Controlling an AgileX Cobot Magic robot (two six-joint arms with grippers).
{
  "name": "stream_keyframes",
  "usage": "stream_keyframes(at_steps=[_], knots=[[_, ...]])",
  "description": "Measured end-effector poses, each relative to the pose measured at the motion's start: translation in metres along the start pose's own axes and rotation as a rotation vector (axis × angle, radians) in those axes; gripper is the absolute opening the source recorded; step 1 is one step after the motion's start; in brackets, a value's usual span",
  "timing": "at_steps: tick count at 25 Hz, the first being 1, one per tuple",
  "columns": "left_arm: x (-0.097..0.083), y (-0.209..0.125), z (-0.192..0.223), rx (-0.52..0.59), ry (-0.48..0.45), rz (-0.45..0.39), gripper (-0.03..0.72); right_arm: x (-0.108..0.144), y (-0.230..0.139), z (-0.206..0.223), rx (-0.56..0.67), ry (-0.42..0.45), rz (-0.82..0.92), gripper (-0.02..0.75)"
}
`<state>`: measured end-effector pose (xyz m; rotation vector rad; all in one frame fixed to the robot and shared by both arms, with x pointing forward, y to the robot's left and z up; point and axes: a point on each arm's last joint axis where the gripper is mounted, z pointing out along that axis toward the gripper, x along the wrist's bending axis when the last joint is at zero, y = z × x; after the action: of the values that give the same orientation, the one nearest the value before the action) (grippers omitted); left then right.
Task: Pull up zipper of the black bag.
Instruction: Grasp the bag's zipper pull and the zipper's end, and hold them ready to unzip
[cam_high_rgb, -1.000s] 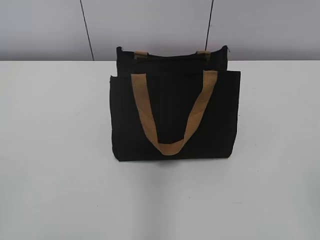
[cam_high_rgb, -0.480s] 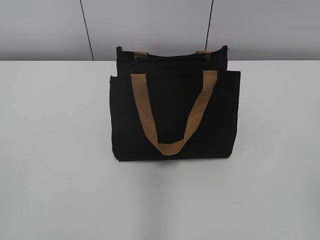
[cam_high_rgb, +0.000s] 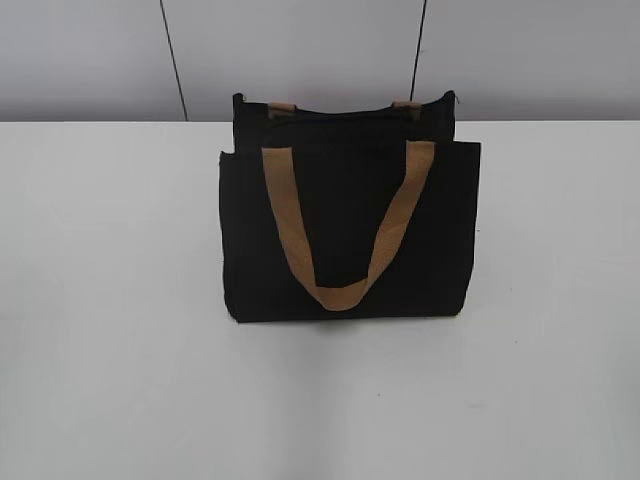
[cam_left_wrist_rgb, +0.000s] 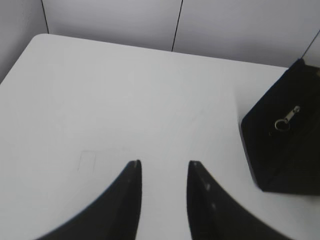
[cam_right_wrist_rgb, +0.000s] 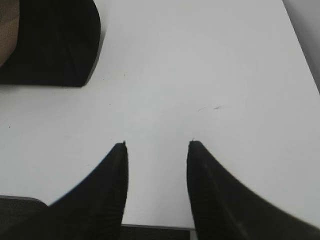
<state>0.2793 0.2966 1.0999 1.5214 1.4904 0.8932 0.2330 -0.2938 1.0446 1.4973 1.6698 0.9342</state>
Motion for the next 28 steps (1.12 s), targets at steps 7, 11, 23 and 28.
stream_keyframes(at_steps=[7,11,23,28], knots=[[-0.003,0.029,0.040,-0.057,-0.035,0.017,0.239,0.000,0.000,0.000,0.000,0.000,0.000,0.310],[-0.009,0.041,0.059,-0.103,-0.077,0.032,0.239,0.000,0.000,0.000,0.000,0.000,0.000,0.310],[-0.036,0.058,0.121,-0.177,-0.191,0.080,0.239,0.000,0.000,0.000,0.000,0.000,0.000,0.310],[-0.049,0.057,0.144,-0.182,-0.233,0.096,0.239,0.000,0.000,0.000,0.000,0.000,0.000,0.310]])
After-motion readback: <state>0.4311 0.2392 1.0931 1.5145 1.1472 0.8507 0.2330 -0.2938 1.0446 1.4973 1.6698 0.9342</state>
